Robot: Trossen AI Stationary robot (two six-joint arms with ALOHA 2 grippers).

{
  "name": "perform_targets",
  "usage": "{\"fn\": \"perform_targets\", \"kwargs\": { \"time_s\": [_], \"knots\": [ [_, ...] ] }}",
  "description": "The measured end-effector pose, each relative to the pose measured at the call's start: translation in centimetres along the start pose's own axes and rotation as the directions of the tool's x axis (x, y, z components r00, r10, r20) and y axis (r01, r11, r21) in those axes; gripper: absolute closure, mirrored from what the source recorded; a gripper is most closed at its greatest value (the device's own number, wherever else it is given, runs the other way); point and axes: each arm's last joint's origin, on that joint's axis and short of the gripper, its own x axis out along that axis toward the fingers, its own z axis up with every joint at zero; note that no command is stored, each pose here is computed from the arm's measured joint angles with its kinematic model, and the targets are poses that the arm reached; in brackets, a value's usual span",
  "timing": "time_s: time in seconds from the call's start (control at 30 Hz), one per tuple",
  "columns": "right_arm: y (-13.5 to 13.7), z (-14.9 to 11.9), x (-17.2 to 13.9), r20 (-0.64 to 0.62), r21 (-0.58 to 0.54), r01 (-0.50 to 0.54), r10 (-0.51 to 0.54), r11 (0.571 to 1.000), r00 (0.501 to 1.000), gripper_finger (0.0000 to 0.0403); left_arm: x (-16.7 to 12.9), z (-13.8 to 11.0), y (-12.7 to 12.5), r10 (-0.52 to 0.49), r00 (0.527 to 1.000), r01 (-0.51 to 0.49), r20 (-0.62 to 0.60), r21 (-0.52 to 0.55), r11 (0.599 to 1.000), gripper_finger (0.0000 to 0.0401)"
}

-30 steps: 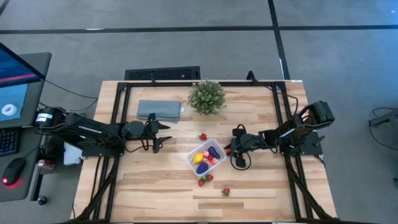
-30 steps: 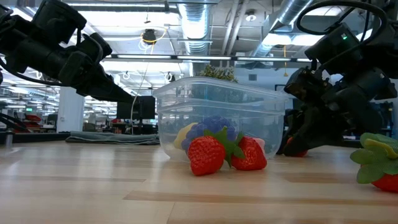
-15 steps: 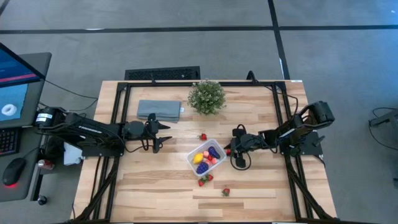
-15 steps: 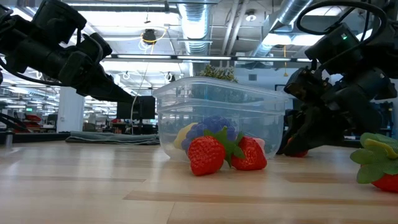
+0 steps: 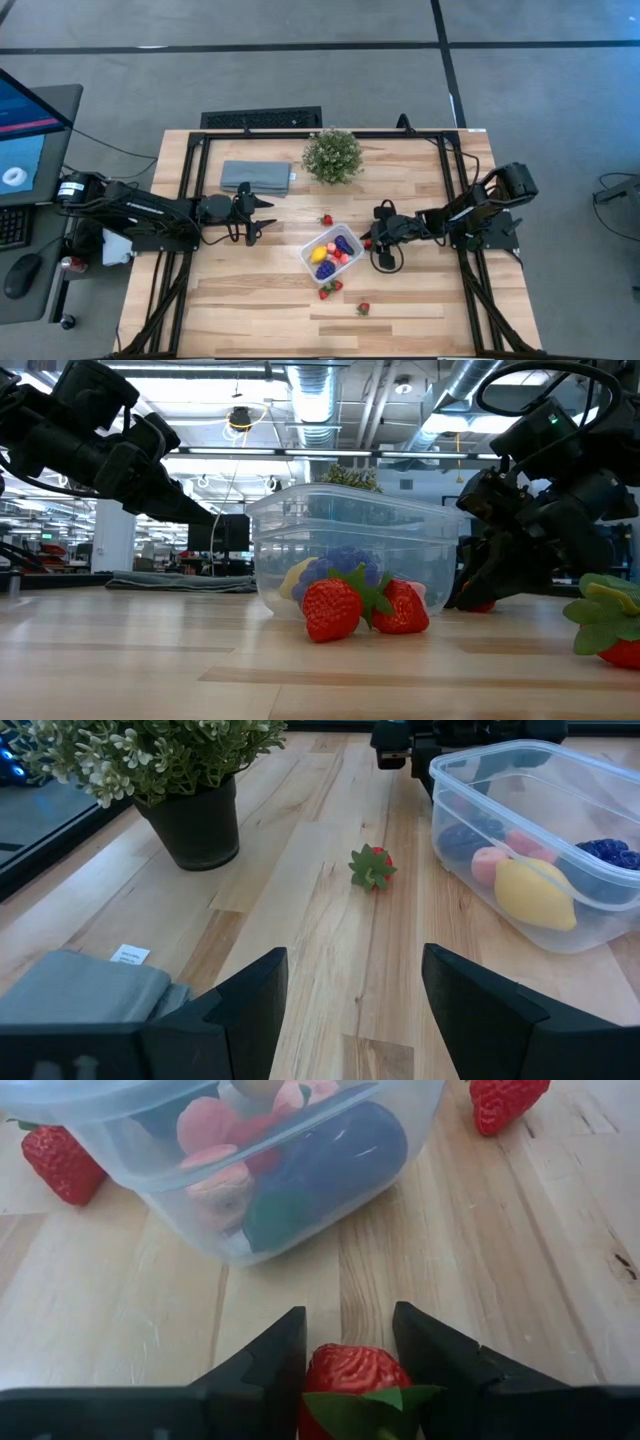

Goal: Pick and placing Produce into tupperware
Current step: Put the red strawberry into the transparent bin

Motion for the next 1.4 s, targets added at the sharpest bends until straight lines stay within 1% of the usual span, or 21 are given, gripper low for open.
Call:
{"fn": "perform_targets", "kwargs": {
  "time_s": [0.33, 0.6, 0.83, 1.13, 1.3, 1.4],
  "knots": [
    [0.0, 0.0, 0.0, 0.002, 0.0, 0.0, 0.0, 1.0, 1.0, 0.0236, 0.0, 0.0, 0.0, 0.0, 1.0, 0.0, 0.0, 0.0, 1.0, 0.0177],
    [0.0, 0.2, -0.1, 0.011, 0.0, -0.006, 0.006, 1.0, 1.0, 0.023, 0.0, 0.0, 0.0, 0.001, 1.0, -0.001, 0.0, 0.0, 1.0, 0.0177],
    [0.0, 0.4, -0.9, -0.007, -0.007, -0.006, 0.006, 1.0, 1.0, 0.024, 0.0, 0.0, 0.0, 0.0, 1.0, 0.0, 0.0, 0.0, 1.0, 0.0177],
    [0.0, 0.7, -2.3, -0.036, -0.013, 0.001, -0.001, 1.0, 0.999, 0.023, 0.0, 0.0, 0.0, 0.0, 1.0, 0.0, 0.0, 0.0, 1.0, 0.0177],
    [0.0, 1.2, -3.0, -0.02, -0.018, 0.0, -0.001, 1.0, 1.0, 0.0241, 0.0, 0.0, 0.0, 0.001, 1.0, -0.001, 0.0, 0.0, 1.0, 0.0177],
    [0.1, 1.5, -3.5, -0.002, -0.028, 0.001, -0.001, 1.0, 1.0, 0.0241, 0.0, 0.0, 0.0, 0.001, 1.0, -0.001, 0.001, 0.0, 1.0, 0.0177]
  ]
}}
